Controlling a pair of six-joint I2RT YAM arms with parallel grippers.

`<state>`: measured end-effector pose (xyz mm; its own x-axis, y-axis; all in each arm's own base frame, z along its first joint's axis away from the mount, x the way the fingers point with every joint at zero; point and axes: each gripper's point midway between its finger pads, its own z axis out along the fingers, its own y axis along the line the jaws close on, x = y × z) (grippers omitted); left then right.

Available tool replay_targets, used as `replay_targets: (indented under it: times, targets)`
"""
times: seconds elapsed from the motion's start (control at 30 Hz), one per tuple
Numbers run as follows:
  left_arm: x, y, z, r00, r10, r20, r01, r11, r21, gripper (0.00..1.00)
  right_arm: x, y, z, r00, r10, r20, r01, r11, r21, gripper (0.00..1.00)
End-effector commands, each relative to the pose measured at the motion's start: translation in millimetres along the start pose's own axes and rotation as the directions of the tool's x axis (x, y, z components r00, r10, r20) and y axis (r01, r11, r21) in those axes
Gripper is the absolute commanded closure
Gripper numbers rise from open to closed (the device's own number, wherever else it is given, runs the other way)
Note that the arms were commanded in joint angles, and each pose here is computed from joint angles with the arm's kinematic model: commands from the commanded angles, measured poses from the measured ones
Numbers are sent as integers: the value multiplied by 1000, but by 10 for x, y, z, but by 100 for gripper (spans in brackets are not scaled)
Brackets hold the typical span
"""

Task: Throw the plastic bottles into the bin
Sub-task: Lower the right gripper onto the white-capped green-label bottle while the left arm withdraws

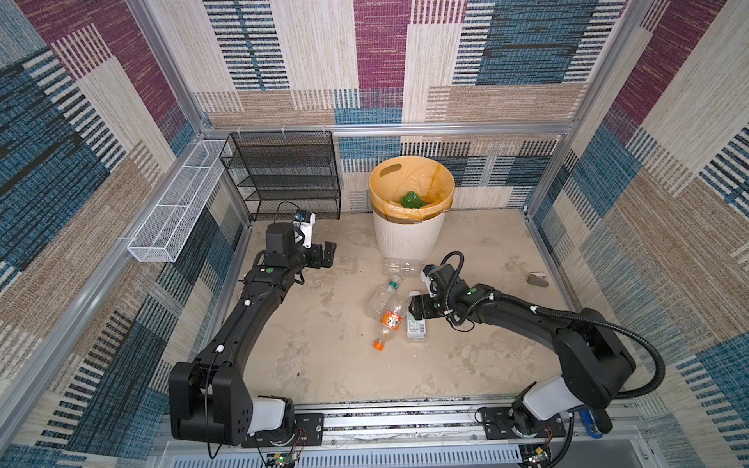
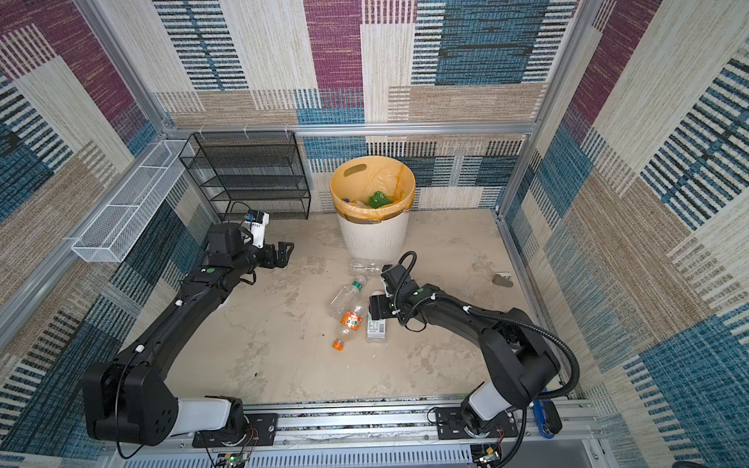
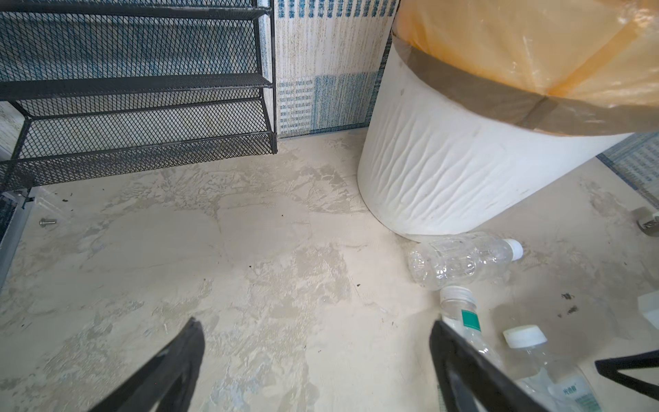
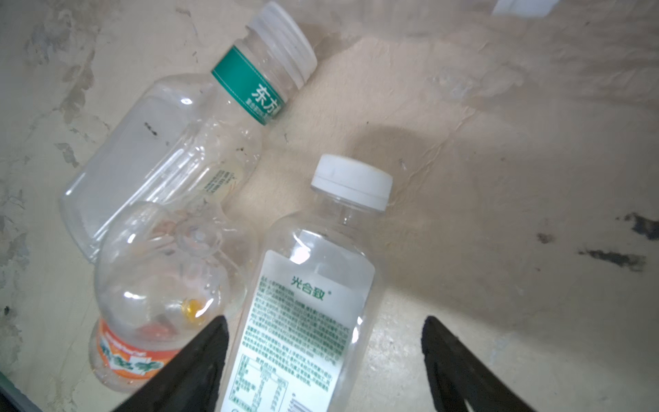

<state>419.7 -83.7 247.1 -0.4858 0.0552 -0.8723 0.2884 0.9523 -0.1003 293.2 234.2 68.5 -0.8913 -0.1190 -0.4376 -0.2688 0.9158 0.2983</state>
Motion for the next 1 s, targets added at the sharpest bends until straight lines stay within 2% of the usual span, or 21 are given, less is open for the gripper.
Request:
replay_targets:
  times: [0.0, 0.3, 0.67, 0.8, 0.97]
  targets:
    - [-28, 12, 5, 1000, 1, 15, -1, 1000, -4, 1, 22, -23, 50, 1000, 20, -5, -20, 999, 30, 14]
    - [-8, 5, 19, 1000, -6, 9, 6, 1000, 7, 1, 58, 26, 174, 1000, 1, -25, 1, 999, 46, 14]
    - [-9, -18, 23, 1000, -9, 9, 9, 1000, 21, 2, 206, -324, 231, 997, 63, -52, -51, 976, 211, 16]
    - [-11, -31, 23, 1000, -13, 9, 12, 1000, 29, 2, 212, -438, 194, 994, 102, -37, -91, 968, 233, 15]
    - [-1, -37, 35, 1000, -15, 5, 15, 999, 34, 2, 78, -493, 148, 995, 97, 0, -94, 964, 248, 12]
